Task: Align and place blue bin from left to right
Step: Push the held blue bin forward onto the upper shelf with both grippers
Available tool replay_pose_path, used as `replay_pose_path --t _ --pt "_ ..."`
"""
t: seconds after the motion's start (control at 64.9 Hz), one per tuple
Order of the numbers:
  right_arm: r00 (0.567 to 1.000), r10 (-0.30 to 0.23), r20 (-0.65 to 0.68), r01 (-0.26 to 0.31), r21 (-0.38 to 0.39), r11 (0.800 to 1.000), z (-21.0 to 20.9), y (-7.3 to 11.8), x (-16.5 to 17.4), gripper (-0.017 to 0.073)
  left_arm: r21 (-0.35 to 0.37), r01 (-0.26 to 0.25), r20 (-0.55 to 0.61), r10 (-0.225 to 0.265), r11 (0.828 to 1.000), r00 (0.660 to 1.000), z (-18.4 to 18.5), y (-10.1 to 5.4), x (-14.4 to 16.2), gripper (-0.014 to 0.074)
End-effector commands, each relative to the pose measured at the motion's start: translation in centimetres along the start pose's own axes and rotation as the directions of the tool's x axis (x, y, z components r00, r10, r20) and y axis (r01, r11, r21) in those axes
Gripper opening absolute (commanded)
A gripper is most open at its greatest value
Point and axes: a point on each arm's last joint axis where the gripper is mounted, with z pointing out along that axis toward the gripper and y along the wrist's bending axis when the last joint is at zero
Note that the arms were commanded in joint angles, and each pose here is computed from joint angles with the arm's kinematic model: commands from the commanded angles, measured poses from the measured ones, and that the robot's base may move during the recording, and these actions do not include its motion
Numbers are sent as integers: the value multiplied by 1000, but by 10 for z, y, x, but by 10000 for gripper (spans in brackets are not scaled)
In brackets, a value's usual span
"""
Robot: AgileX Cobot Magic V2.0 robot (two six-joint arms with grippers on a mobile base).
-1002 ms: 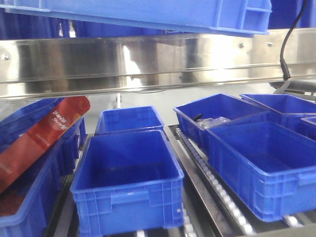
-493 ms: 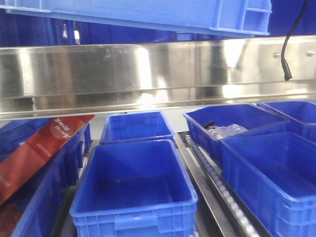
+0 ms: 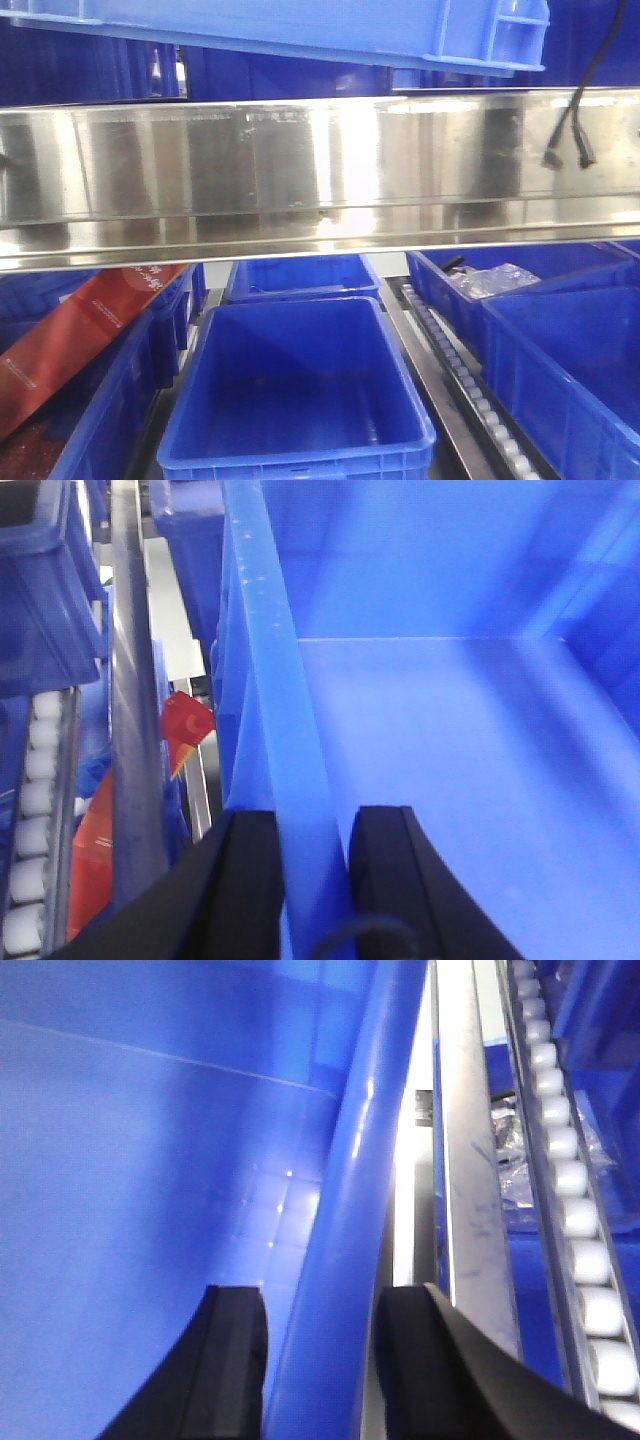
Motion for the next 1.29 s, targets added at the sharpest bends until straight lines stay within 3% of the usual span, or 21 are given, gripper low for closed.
replay_pose_path --t 0.0,1.28 --pt "992 34 120 -29 -36 999 -9 6 -13 -68 105 10 115 -22 994 993 -25 -14 -13 -111" --pt "988 29 152 -24 -35 999 -12 5 -16 -68 115 10 165 -29 993 986 -24 -15 -18 -111"
